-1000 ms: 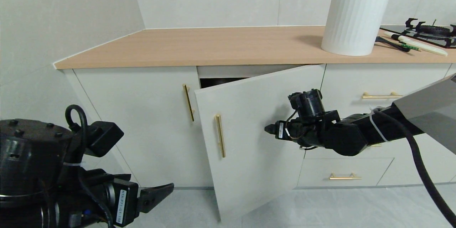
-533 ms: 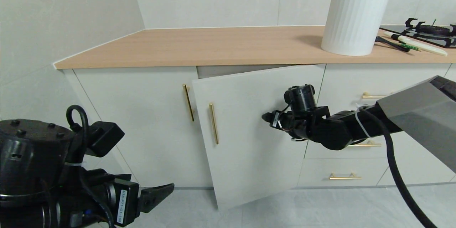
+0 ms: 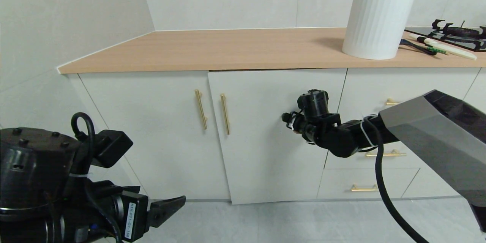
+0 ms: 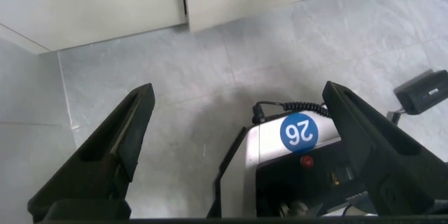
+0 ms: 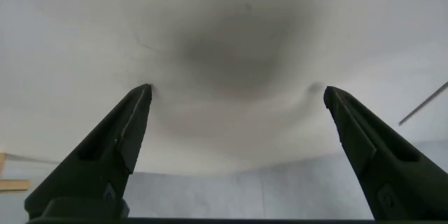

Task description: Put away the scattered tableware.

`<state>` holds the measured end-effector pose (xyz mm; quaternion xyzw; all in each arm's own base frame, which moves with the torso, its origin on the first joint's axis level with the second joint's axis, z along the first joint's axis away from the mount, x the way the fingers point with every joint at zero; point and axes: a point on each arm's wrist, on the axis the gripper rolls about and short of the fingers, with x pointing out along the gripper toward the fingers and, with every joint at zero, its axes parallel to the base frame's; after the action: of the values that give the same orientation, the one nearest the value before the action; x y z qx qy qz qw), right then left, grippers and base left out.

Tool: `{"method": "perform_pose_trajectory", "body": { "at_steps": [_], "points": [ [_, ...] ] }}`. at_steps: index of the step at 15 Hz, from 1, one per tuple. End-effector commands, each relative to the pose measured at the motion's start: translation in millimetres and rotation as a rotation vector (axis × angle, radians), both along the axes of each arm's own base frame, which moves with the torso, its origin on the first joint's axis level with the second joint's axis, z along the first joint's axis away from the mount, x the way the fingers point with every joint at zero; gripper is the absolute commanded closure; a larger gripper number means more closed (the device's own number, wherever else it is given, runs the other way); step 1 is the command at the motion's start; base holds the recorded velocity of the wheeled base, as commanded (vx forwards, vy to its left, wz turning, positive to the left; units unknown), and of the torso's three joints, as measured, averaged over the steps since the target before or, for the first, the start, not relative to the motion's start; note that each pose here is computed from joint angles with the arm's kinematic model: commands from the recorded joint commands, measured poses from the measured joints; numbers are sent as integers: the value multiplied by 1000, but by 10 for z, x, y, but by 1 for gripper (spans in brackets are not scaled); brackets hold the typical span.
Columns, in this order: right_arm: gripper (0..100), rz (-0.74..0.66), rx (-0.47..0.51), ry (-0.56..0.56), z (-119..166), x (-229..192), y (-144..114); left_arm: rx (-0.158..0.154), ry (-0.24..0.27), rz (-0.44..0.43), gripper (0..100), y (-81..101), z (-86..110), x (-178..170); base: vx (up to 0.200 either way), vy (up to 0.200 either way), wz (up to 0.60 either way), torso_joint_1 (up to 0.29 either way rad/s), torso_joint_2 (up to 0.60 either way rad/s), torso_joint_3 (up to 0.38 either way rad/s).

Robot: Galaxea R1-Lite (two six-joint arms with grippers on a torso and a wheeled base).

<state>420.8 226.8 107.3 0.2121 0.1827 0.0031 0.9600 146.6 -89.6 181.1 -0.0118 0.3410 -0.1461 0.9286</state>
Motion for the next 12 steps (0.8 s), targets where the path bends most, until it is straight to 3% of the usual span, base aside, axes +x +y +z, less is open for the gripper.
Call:
{"method": "perform_pose_trajectory", "body": {
  "at_steps": [1, 5, 7, 10, 12],
  "points": [
    [0, -30, -7, -5, -81, 87, 1, 2, 3, 1, 0, -5, -5, 8, 0, 0, 0, 0, 0, 0],
    [0, -52, -10, -15, -67, 107, -10, 4, 6, 1, 0, -8, -10, 13, 0, 0, 0, 0, 0, 0],
    [0, -30, 20, -1, 76, -18, -47, 4, 6, 2, 0, -4, -11, 11, 0, 0, 0, 0, 0, 0],
    [0, 303, 103, 161, 325, -583, -227, 3, 4, 1, 0, -5, -9, 7, 0, 0, 0, 0, 0, 0],
    [0, 389, 127, 181, 401, -711, -290, 3, 3, 0, 0, -3, -6, 5, 0, 0, 0, 0, 0, 0]
  ]
}}
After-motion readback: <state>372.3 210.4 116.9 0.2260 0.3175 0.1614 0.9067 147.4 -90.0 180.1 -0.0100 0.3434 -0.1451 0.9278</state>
